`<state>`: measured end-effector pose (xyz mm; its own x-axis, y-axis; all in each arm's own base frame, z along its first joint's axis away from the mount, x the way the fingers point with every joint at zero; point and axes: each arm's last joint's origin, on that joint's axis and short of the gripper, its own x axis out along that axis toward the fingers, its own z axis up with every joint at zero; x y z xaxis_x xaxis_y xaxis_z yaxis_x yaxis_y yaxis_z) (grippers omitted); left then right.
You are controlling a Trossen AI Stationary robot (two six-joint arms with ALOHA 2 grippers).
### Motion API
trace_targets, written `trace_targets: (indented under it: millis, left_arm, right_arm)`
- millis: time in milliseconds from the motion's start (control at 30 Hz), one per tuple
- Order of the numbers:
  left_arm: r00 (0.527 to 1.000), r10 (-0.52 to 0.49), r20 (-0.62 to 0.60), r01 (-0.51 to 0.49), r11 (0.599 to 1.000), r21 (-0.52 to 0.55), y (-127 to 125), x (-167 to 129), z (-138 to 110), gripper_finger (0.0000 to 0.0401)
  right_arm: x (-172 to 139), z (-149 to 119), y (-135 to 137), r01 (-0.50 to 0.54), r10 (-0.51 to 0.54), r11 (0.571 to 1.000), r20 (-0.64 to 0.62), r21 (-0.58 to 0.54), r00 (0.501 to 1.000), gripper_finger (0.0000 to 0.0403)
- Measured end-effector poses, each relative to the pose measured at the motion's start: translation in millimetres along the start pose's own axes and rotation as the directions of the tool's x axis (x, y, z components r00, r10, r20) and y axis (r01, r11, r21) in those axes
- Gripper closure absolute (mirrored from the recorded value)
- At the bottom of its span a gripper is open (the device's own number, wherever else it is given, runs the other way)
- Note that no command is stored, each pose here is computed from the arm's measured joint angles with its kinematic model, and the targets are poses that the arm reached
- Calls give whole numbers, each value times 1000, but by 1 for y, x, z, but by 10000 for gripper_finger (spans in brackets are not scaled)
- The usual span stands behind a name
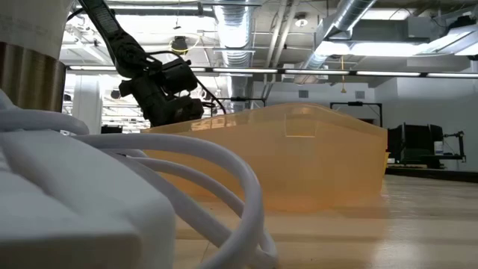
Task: Pick & Place School Supplies
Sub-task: Put the yellow eraser into the red bin
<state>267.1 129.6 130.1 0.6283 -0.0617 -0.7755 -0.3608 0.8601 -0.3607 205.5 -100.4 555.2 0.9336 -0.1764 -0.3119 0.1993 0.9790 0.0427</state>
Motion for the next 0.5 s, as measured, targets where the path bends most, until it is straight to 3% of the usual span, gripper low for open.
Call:
trace_targets:
  millis: [500]
  left_arm:
    - [1000,5,-10,-5,1000,-4,0,0,-1,401]
  right_arm:
    - [0,2,0,2,-1,1000,23,-7,1000,239]
